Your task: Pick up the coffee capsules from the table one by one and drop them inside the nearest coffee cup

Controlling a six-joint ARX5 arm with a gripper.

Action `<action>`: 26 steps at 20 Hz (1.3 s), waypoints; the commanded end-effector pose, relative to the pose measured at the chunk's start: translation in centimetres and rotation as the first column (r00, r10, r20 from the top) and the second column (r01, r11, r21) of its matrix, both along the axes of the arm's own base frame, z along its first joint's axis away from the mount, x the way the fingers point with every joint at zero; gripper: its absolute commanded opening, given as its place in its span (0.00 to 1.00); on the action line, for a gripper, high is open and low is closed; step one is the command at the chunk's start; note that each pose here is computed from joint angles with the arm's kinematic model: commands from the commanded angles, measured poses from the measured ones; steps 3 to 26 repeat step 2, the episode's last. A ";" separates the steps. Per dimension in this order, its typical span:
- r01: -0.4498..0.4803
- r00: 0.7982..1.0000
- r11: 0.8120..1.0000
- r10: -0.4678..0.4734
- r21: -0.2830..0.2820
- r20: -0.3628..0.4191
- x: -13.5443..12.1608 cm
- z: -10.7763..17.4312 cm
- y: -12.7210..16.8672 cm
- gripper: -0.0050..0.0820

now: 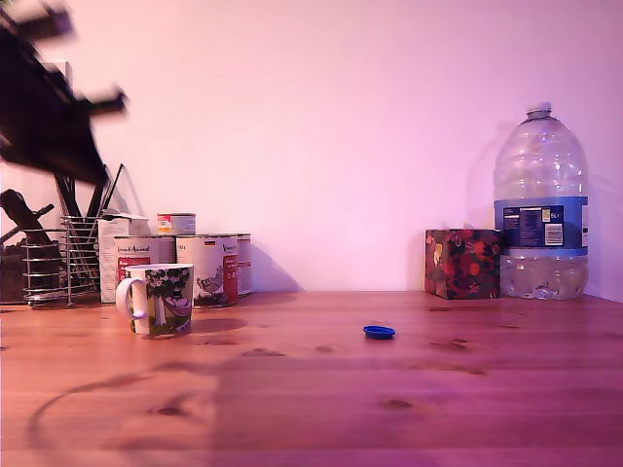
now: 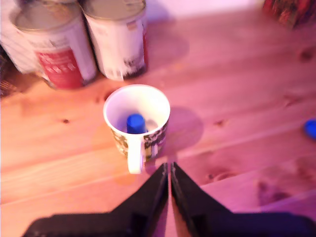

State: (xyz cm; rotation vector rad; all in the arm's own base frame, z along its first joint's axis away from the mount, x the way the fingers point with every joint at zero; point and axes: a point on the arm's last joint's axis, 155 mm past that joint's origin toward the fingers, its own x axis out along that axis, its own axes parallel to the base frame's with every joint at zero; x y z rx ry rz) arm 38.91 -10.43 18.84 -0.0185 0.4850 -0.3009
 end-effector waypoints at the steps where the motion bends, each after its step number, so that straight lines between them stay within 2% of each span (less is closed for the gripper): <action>1: 0.001 1.000 1.000 -0.001 -0.004 -0.009 -1.1 -0.4 0.1 0.03; 26: 0.001 1.000 1.000 -0.001 -0.006 0.000 -1.5 0.1 0.1 0.03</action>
